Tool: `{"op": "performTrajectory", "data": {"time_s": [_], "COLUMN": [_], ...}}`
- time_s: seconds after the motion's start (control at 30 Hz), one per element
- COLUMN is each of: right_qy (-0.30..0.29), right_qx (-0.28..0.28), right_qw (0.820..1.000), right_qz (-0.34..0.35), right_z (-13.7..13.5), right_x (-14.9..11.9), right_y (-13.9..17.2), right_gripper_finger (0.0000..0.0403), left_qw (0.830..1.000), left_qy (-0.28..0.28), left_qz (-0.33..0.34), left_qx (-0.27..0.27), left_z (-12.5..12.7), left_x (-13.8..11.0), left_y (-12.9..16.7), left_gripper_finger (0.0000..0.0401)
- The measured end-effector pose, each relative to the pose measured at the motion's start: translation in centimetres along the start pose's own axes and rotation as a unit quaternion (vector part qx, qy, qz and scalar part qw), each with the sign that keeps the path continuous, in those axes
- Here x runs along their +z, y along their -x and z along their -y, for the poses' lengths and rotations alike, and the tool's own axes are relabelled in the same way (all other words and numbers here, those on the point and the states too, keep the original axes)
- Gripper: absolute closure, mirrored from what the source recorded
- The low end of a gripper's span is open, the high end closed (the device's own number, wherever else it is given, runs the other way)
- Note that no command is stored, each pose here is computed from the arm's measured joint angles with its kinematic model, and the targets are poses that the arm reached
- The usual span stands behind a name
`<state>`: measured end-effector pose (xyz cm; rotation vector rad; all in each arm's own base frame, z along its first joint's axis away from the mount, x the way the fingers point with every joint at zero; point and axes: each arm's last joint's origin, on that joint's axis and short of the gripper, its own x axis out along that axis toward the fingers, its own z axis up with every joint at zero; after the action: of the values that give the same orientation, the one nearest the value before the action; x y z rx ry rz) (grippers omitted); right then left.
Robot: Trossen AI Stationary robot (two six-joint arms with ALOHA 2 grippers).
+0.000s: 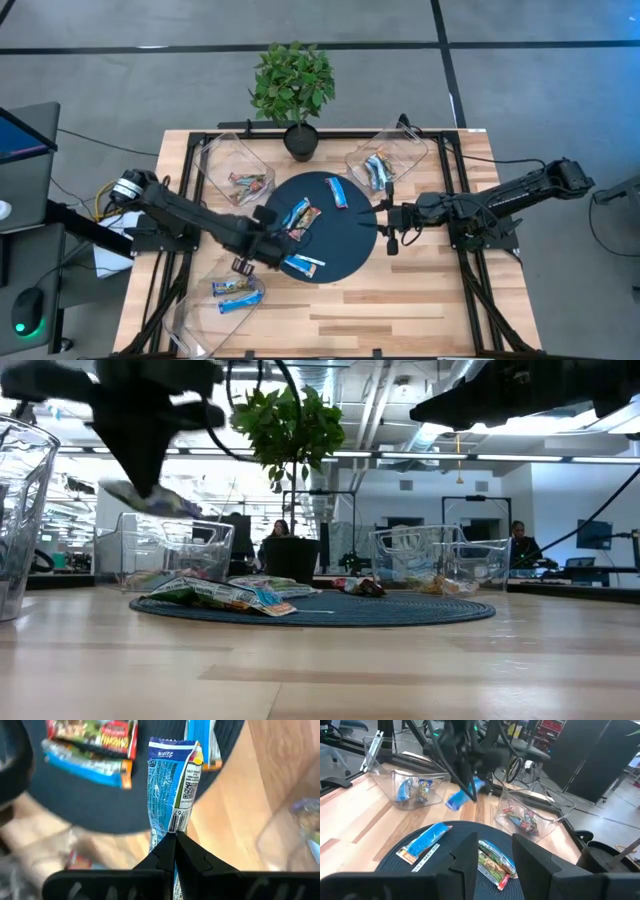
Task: Pick and place Granola Bars by type
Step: Put the violet granola bar into the bottom bin
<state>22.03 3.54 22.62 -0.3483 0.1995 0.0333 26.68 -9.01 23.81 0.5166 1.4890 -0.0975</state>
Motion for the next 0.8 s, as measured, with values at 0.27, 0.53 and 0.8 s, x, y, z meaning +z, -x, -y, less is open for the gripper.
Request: {"op": "performTrajectory", "data": {"time_s": [0.27, 0.53, 0.8], "right_qy": [-0.012, -0.012, -0.013], "right_qx": [0.000, 0.000, 0.000], "right_qw": [1.000, 1.000, 1.000], "right_qz": [0.000, 0.000, 0.000], "right_z": [0.0, 0.0, 0.0], "right_x": [0.0, 0.0, 0.0], "right_y": [0.0, 0.0, 0.0], "right_gripper_finger": [0.0290, 0.0290, 0.0290], "left_qw": [0.998, 0.997, 0.994], "left_qy": [0.025, 0.048, 0.094], "left_qz": [-0.004, 0.037, 0.058], "left_qx": [0.063, 0.041, 0.001], "left_z": [4.2, 9.2, 12.6], "left_x": [-1.2, -2.9, -3.9], "left_y": [4.2, 6.5, 7.1], "left_gripper_finger": [0.0401, 0.0401, 0.0401]}}
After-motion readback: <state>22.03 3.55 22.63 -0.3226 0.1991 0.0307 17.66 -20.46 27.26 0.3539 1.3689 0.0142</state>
